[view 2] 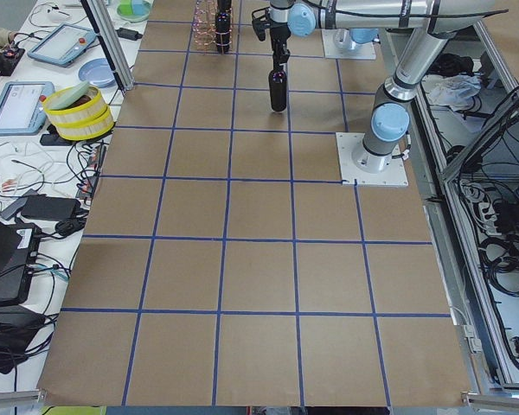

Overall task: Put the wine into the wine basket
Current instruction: 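Tilt the bottle upright and set it down with the left gripper, then release the bottle and raise the left gripper away, then move the right gripper over the standing bottle's neck while the left arm rests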

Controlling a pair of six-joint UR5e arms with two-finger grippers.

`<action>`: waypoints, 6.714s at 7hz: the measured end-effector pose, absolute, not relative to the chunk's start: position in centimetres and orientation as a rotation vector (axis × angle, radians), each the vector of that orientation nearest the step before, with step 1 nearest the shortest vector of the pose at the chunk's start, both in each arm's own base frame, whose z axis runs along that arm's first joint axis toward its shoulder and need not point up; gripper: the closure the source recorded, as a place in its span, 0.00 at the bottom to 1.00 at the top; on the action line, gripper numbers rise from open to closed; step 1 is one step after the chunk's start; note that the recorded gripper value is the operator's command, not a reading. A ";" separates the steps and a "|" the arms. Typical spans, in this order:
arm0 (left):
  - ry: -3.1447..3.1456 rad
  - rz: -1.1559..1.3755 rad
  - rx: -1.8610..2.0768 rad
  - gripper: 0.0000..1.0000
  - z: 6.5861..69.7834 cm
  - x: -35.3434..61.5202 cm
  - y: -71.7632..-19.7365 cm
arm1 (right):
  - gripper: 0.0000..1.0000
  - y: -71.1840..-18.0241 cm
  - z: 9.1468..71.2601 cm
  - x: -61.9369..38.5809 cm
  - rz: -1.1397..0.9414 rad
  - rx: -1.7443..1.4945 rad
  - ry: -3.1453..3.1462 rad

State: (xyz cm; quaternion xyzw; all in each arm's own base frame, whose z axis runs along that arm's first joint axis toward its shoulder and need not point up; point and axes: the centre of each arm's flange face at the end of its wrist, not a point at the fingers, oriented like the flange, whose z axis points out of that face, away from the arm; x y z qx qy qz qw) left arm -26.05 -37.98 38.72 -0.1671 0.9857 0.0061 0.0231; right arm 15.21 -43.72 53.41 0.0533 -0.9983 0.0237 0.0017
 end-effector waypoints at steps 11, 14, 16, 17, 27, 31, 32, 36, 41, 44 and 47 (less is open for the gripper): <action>3.049 0.022 -0.548 0.76 36.7 -26.3 -38.6 | 0.00 -43.7 53.4 15.2 0.075 0.167 -3.133; 3.046 0.021 -0.549 0.55 36.7 -26.3 -38.8 | 0.00 -43.6 53.4 15.2 0.073 0.169 -3.133; 3.045 0.022 -0.550 0.43 36.7 -26.3 -38.9 | 0.00 -43.6 53.4 15.3 0.073 0.169 -3.133; 3.046 0.027 -0.552 0.28 36.7 -26.4 -38.8 | 0.00 -43.6 53.4 15.3 0.073 0.170 -3.133; 3.163 -0.221 -0.400 0.00 51.2 -9.3 -49.5 | 0.00 -43.0 53.6 16.8 0.079 0.056 -3.144; 3.158 -0.228 -0.206 0.00 53.2 -11.6 -48.9 | 0.00 -41.9 52.0 24.4 0.063 -0.074 -3.162; 3.136 -0.234 -0.133 0.00 53.6 -11.2 -48.7 | 0.00 -41.7 51.4 26.9 0.075 -0.084 -3.168; 3.128 -0.229 -0.098 0.00 53.9 -10.1 -48.6 | 0.00 -40.3 49.1 33.7 0.082 -0.131 -3.180; 3.128 -0.217 -0.101 0.00 53.5 -9.9 -48.3 | 0.00 -38.6 45.5 43.0 0.133 -0.234 -3.206; 3.125 -0.201 -0.107 0.00 53.2 -9.3 -48.5 | 0.00 -39.2 44.2 46.7 0.165 -0.228 -3.175; 3.127 -0.190 -0.109 0.00 52.8 -9.1 -48.7 | 0.00 -38.8 41.6 49.1 0.159 -0.121 -3.166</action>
